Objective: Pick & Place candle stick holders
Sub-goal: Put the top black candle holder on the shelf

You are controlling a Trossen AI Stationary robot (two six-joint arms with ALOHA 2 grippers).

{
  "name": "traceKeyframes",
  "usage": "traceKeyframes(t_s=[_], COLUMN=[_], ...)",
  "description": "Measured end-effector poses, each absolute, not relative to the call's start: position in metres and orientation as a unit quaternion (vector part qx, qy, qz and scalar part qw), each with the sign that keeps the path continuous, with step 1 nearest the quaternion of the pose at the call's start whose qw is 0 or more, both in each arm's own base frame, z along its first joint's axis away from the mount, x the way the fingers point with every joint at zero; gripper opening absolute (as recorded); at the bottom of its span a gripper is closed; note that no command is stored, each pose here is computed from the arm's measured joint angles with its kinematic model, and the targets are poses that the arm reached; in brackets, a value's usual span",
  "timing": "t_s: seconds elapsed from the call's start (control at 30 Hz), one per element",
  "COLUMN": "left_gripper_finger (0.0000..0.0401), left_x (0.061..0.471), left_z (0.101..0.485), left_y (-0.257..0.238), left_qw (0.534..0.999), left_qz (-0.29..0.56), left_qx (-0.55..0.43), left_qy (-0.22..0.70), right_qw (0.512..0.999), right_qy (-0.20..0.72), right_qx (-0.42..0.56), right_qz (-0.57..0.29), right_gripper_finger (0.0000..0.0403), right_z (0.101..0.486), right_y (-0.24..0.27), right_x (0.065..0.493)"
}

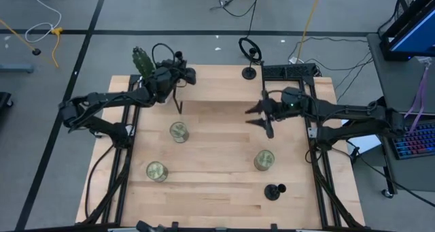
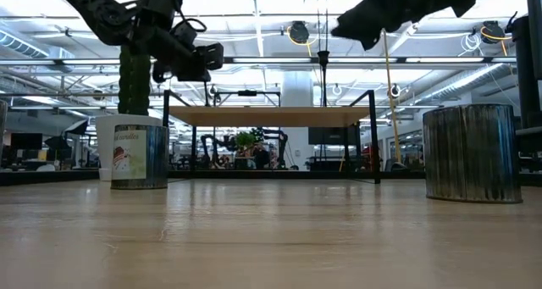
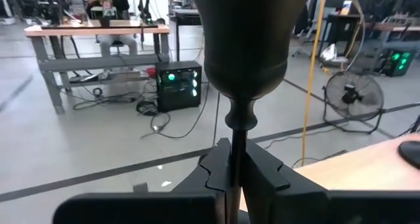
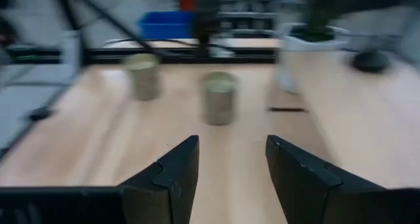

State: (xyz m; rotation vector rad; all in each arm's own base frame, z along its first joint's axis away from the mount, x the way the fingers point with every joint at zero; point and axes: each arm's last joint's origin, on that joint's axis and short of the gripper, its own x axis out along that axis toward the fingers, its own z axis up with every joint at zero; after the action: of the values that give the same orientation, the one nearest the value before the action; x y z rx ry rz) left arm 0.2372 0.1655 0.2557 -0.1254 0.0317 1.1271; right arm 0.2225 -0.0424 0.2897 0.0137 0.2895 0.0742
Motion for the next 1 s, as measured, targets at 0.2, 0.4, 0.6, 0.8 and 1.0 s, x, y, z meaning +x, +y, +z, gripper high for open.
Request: traceKeyframes(t_s=[0.2, 0.4, 0.6, 0.8, 1.0], left_gripper_finger=[0.0026, 0.0029, 0.0030, 0.0054, 0.0113], left_x=[0.237, 0.238, 0.238, 0.238, 0.239], left_z=[0.250, 0.249, 0.248, 0.248, 0.248], left_y=[0.175, 0.174, 0.174, 0.174, 0.173], left_qw=[0.846, 0.854, 0.852, 0.852, 0.853], left_qz=[0.528, 0.516, 0.518, 0.517, 0.515], left_qx=[-0.070, -0.054, -0.071, -0.076, -0.081], left_qy=[0.014, 0.029, 0.019, 0.017, 0.016], right_qw=[0.979, 0.973, 0.954, 0.938, 0.928], right_qy=[0.138, 0.135, 0.152, 0.158, 0.144], right_qx=[-0.006, -0.023, -0.031, -0.035, -0.035], right_qz=[0.146, 0.185, 0.255, 0.305, 0.341], right_gripper_finger=[0.0169, 0.0169, 0.0178, 0.0208, 0.0231], right_z=[0.290, 0.296, 0.299, 0.281, 0.252], right_y=[-0.020, -0.002, 0.019, 0.038, 0.051], right_x=[0.224, 0.212, 0.193, 0.183, 0.171])
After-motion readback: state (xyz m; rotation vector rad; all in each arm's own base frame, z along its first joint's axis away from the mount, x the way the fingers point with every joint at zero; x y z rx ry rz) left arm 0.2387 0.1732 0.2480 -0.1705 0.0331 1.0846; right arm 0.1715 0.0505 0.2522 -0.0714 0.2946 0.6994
